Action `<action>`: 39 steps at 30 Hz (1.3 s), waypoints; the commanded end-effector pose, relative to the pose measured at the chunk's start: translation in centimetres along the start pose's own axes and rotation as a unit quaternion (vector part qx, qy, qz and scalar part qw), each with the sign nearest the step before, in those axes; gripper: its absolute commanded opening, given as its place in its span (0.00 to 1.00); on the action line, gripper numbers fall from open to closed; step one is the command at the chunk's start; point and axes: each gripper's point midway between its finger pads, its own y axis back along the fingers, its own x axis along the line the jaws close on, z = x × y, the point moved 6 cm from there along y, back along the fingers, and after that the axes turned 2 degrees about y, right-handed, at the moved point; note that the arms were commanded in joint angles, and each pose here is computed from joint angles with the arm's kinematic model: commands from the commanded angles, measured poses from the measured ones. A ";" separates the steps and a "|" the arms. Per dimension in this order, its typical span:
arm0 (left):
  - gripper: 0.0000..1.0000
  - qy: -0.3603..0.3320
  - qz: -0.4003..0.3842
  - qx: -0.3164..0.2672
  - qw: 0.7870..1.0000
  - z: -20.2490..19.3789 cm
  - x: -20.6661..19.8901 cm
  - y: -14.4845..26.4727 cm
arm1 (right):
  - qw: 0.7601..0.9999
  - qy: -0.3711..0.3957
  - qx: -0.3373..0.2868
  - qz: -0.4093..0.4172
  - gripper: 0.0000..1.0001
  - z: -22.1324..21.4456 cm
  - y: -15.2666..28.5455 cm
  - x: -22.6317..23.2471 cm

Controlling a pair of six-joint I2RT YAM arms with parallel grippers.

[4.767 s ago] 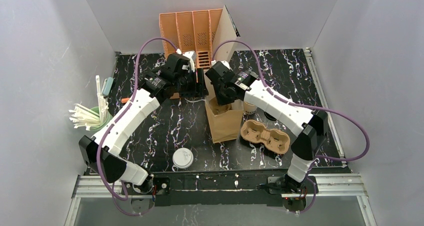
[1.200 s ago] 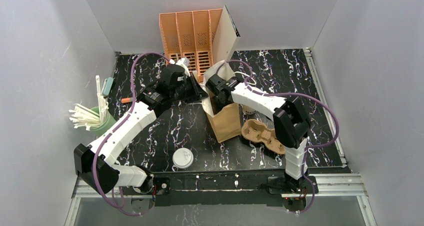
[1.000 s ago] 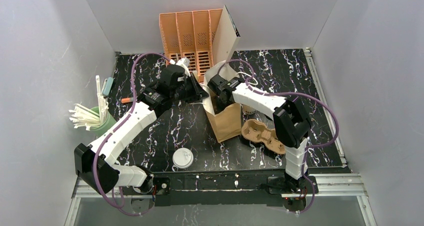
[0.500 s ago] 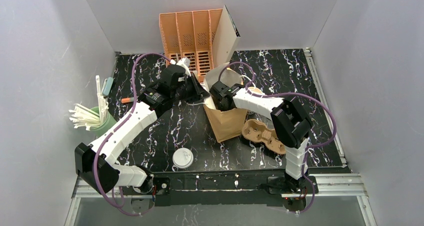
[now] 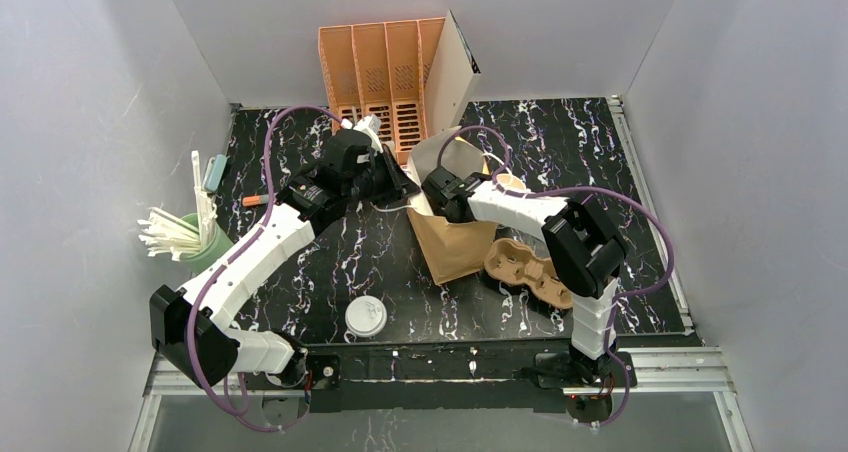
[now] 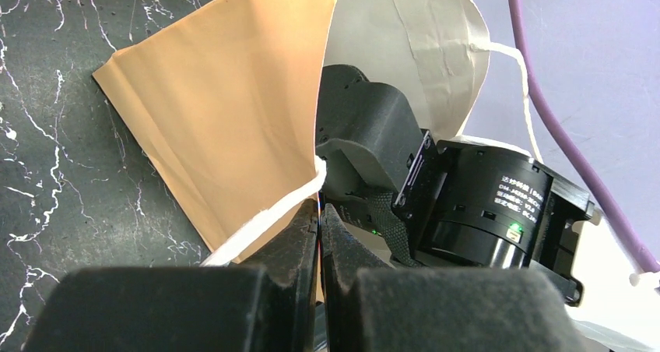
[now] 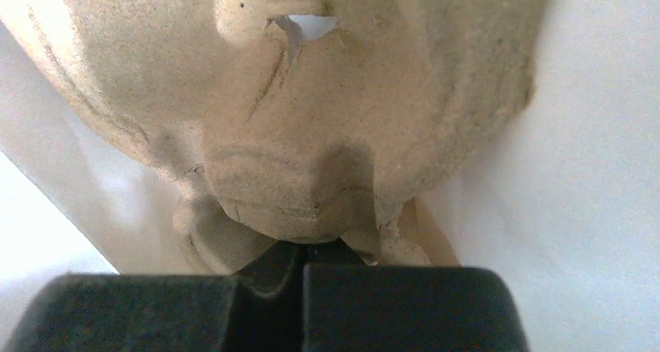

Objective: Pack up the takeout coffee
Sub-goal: Adjust the cup tray in the takeout bag, then pick up the takeout bag from the center of the board.

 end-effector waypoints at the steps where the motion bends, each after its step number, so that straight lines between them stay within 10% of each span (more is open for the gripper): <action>1: 0.00 -0.010 -0.009 -0.002 1.000 0.0 -0.4 0.9 | 0.997 -0.014 0.066 -0.024 0.01 -2.7 -2.5 -1.8; 10: 0.00 -0.020 0.000 -0.004 1.000 0.0 -0.1 1.3 | 0.999 -0.007 0.038 0.003 0.01 -1.7 -0.4 -1.1; 26: 0.00 -0.037 0.033 0.013 0.999 -0.3 0.7 1.5 | 0.975 0.048 -0.174 0.131 0.01 4.3 15.8 1.7; 39: 0.00 -0.047 0.050 0.006 0.998 0.2 0.8 1.9 | 0.877 0.126 -0.430 0.173 0.07 6.4 28.6 0.4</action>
